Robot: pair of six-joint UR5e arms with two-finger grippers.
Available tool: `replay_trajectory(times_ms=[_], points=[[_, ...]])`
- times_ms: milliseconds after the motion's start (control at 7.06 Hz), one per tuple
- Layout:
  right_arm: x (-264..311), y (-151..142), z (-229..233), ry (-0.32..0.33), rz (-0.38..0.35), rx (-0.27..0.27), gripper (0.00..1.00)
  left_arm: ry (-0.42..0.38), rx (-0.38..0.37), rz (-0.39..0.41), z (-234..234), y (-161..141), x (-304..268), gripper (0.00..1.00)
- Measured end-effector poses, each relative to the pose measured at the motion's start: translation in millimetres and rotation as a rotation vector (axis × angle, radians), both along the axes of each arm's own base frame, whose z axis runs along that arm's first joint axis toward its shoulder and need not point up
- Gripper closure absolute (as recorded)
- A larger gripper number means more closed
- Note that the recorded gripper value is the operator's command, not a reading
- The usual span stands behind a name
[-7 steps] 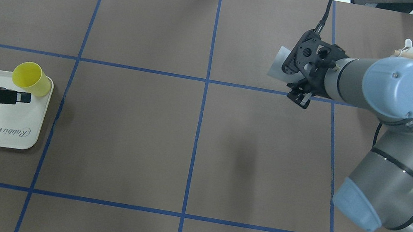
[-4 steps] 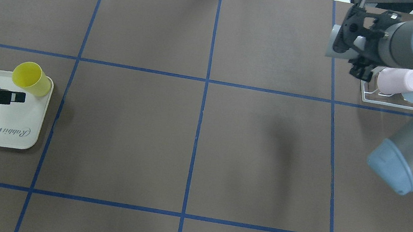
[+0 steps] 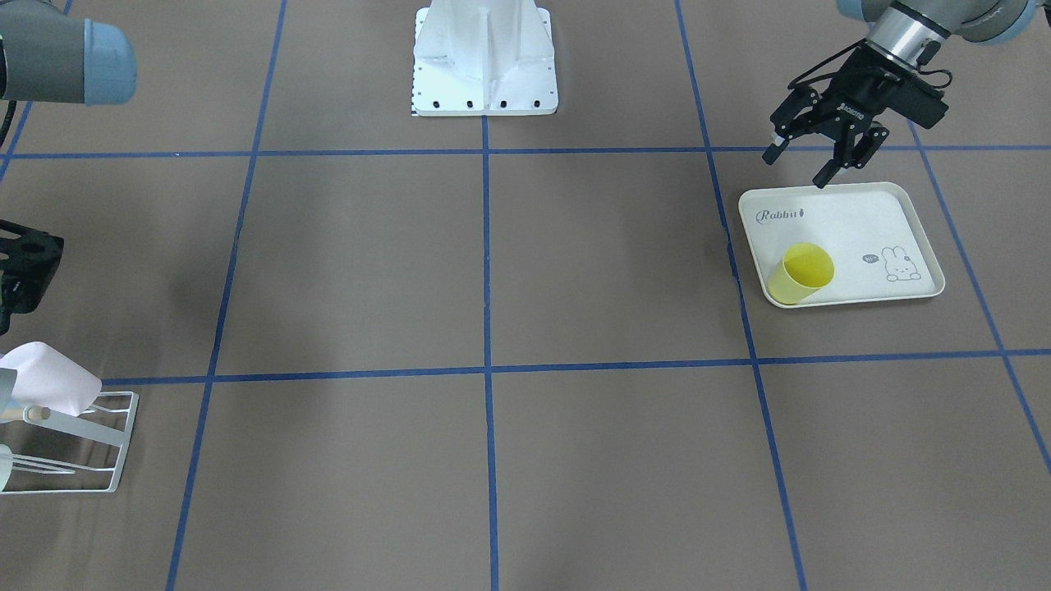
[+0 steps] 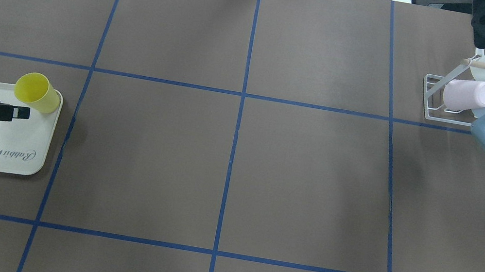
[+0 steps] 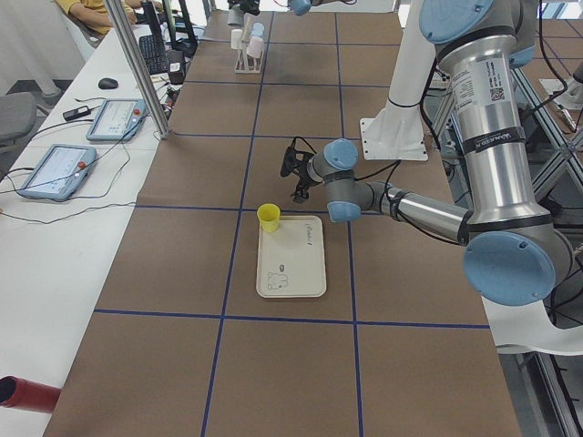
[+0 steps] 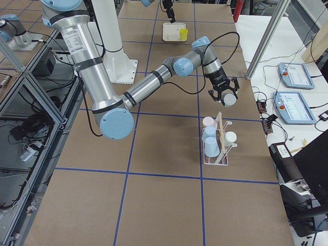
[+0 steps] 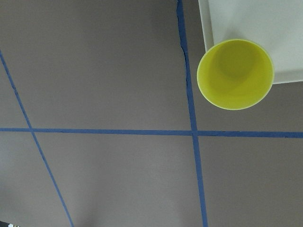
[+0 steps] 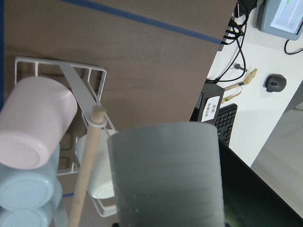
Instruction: Transfer IKEA cup to right arm and place on rack
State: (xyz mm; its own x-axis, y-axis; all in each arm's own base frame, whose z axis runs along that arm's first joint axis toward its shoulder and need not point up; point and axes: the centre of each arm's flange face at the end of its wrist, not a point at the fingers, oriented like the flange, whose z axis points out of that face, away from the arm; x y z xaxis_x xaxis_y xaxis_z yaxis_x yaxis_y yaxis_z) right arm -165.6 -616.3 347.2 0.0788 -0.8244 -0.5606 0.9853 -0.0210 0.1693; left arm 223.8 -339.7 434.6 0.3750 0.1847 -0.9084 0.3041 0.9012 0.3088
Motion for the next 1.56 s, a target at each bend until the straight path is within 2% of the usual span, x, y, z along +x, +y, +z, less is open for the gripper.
replay_trajectory(times_ms=[142, 567, 1275, 1558], points=[[-3.0, -12.4, 10.6, 0.046, -0.013, 0.002, 1.00, 0.001, 0.001, -0.001, -0.5, 0.0, -0.1, 0.00], [-15.8, -38.2, 59.9, 0.080, -0.026, 0.011, 0.98, 0.004, 0.003, -0.003, -1.7, -0.2, -0.1, 0.00], [-30.9, -38.7, 87.0, 0.132, -0.028, -0.003, 0.87, 0.004, 0.002, 0.000, -1.3, -0.9, 1.7, 0.00], [-34.8, -35.5, 92.3, 0.144, -0.030, -0.005, 0.77, 0.005, 0.003, 0.000, -1.7, -1.3, 2.1, 0.00]])
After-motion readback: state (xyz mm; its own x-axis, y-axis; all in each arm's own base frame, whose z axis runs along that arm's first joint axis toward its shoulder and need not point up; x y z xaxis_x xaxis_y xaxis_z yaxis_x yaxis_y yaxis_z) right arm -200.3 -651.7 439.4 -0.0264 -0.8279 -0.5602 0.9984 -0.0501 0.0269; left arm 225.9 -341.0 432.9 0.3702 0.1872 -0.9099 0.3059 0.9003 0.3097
